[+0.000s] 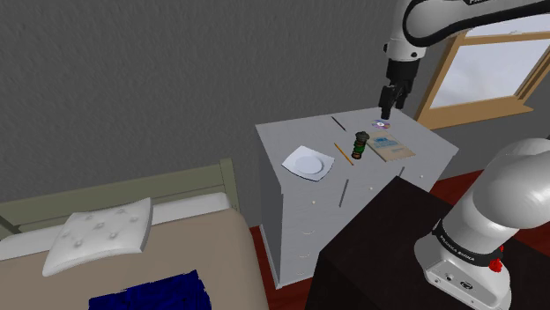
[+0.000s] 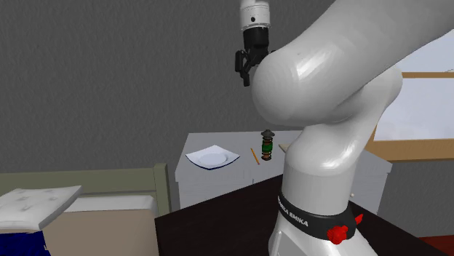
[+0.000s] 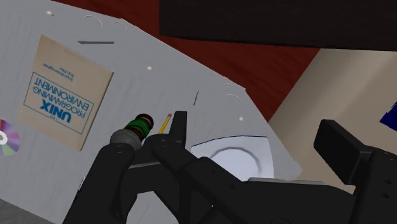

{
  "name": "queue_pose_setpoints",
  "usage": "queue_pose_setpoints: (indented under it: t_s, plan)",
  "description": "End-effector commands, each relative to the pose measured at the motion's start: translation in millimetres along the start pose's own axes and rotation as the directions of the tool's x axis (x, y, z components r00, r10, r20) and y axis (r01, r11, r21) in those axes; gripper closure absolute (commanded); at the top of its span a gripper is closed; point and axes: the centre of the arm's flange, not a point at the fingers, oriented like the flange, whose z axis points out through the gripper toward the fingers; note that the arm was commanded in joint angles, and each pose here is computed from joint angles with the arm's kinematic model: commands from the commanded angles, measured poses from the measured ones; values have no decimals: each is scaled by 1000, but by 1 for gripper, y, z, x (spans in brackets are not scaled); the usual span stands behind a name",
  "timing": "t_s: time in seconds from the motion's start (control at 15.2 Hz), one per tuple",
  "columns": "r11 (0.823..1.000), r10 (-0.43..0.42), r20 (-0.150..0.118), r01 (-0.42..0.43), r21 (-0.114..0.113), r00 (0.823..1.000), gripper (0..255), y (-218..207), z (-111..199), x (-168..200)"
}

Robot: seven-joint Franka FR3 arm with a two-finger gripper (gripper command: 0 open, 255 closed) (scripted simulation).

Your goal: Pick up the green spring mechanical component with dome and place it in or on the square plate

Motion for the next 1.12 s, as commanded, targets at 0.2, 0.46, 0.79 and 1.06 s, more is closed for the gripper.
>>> queue_pose_setpoints:
  t_s: [0.2, 0.46, 0.79, 1.06]
  plan:
    - [1000, 14, -27, -13, 11, 1000, 0, 39, 42, 33]
    - [999, 25, -47, -24, 21, 999, 0, 72, 75, 57]
    - [999, 39, -71, -37, 34, 997, 0, 112, 116, 87]
    - [998, 51, -90, -47, 44, 995, 0, 145, 149, 112]
